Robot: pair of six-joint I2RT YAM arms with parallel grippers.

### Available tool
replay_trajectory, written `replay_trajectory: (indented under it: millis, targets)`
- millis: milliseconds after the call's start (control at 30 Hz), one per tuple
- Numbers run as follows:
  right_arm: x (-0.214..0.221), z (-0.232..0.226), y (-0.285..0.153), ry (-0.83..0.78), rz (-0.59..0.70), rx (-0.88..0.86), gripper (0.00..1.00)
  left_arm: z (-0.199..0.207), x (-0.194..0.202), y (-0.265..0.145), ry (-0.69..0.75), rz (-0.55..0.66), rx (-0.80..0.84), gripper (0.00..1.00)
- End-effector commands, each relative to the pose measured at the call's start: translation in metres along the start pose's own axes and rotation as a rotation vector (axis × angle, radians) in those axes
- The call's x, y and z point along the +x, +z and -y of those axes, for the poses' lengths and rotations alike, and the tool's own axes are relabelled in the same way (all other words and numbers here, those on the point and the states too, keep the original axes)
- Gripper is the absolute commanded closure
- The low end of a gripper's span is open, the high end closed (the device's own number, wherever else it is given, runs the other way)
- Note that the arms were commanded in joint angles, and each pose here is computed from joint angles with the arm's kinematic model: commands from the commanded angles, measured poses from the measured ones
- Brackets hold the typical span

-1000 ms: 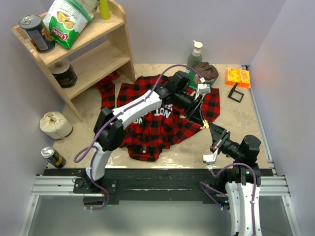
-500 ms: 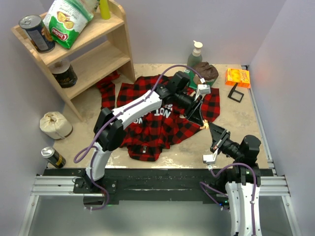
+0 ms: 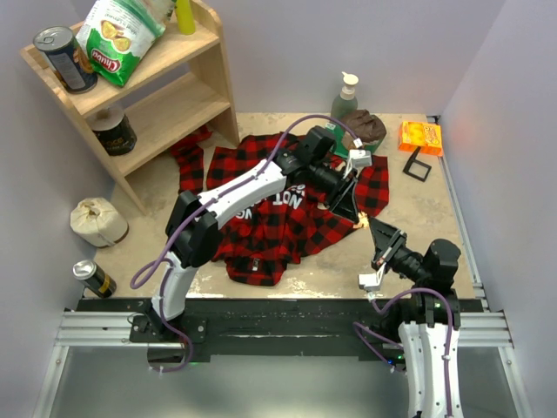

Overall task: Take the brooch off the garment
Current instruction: Close the brooch.

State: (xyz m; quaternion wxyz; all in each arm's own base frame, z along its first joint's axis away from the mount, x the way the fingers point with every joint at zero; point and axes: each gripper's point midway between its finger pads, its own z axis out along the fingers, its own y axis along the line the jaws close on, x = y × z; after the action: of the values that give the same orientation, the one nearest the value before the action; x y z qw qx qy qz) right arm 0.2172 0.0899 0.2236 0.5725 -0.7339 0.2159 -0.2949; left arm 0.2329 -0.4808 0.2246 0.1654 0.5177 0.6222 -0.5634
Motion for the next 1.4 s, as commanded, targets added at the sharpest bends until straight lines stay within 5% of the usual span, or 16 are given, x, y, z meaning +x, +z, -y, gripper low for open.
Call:
replay_trajectory:
  millis: [0, 733, 1367]
  targets:
    - [-0.001, 0.031, -0.001, -0.359, -0.004, 0.059, 1.0, 0.016, -0.027, -0.022, 0.087, 0.049, -0.009, 0.62]
    - [-0.001, 0.029, -0.002, -0.357, -0.011, 0.051, 1.0, 0.039, -0.048, -0.029, 0.057, 0.126, 0.163, 0.53]
    - [-0.001, 0.031, -0.001, -0.358, -0.003, 0.055, 1.0, 0.015, -0.031, -0.012, 0.07, 0.069, 0.017, 0.52]
